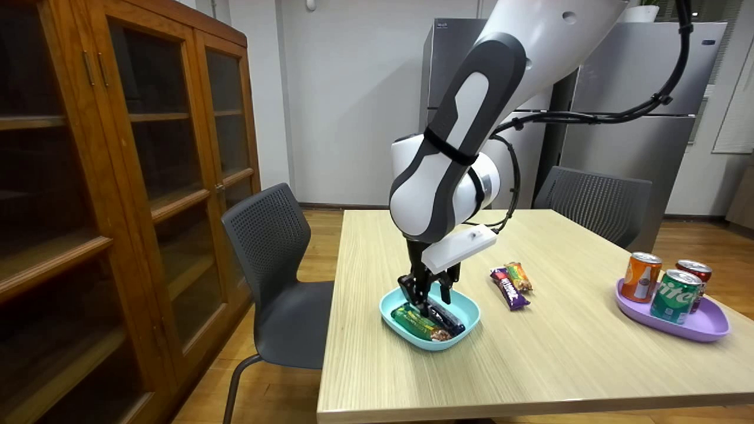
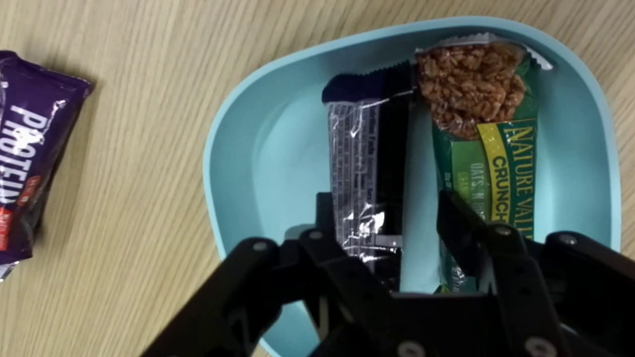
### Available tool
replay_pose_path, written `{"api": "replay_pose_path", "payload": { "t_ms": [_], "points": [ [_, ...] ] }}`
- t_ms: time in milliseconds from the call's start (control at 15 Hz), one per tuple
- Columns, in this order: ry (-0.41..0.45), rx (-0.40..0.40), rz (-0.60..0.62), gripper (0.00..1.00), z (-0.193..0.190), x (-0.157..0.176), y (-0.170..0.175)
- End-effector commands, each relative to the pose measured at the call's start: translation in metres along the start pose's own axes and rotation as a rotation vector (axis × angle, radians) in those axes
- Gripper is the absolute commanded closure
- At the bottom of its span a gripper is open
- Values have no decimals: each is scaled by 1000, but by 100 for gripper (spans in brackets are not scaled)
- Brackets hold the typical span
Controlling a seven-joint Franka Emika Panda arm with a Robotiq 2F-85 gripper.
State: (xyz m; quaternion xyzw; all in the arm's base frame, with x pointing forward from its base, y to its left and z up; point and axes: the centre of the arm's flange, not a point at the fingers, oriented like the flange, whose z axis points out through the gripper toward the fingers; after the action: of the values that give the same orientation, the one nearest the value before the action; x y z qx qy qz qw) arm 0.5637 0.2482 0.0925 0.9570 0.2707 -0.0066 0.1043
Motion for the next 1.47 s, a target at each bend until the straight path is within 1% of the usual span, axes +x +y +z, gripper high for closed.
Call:
{"api": "replay_pose_path", "payload": {
  "t_ms": [0, 67, 133, 333, 733, 1400],
  "points": [
    [-5, -8, -25, 11, -8, 4, 4],
    [-2, -6, -18, 3, -9, 4, 6],
    [3, -4, -8, 0, -11, 5, 9],
    [18, 1, 31, 0, -17, 8, 24],
    [40, 8, 132, 0, -21, 12, 67],
    [44, 44, 392, 0, -7, 8, 134]
  ]
}}
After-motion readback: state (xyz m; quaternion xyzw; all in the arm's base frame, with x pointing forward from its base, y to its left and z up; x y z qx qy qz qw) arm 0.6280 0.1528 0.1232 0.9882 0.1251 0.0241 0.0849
